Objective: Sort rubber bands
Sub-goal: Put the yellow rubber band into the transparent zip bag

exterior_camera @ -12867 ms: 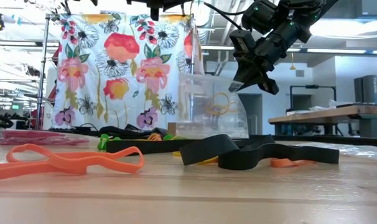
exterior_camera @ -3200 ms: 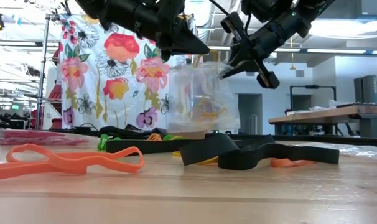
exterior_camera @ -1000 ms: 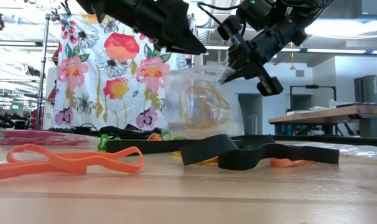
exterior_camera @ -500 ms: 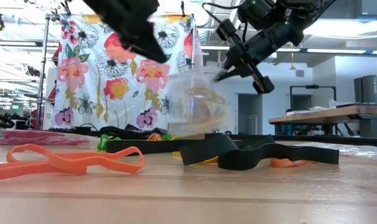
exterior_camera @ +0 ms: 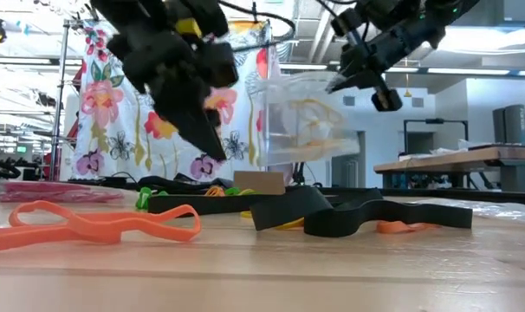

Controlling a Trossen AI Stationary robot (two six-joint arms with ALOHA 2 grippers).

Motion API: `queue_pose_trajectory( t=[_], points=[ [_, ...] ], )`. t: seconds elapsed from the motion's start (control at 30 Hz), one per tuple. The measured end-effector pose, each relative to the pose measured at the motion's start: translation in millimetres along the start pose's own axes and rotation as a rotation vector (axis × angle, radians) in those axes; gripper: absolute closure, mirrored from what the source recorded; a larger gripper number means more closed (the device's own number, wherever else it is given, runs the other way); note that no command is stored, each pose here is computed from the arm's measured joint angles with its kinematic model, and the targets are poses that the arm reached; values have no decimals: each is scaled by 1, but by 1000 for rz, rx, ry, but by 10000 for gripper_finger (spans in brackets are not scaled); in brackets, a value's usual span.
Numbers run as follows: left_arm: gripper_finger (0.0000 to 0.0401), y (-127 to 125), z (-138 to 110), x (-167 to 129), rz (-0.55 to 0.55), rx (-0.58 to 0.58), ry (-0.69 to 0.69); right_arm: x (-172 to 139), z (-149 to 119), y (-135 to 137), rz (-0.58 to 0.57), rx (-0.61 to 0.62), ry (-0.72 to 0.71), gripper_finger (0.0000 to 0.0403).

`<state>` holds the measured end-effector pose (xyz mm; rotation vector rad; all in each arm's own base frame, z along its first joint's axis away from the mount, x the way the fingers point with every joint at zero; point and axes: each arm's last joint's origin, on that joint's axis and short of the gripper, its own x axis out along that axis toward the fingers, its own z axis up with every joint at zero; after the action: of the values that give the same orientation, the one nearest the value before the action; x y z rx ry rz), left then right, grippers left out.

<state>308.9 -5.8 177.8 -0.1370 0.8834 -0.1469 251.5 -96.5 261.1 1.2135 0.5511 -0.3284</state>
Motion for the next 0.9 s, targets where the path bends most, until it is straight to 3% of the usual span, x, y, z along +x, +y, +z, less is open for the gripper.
queue_pose_trajectory(
  t=[0.3, 0.57, 0.9],
  points=[
    [247, 7, -2, 34, 8, -34, 131, -2, -4, 4, 16, 10, 5, 403],
    [247, 6, -5, 37, 16, -73, 160, -2, 0, 11, 88, -20, -30, 403],
    [247, 4, -7, 37, 30, -82, 175, -2, 0, 11, 84, -26, -25, 403]
  ],
)
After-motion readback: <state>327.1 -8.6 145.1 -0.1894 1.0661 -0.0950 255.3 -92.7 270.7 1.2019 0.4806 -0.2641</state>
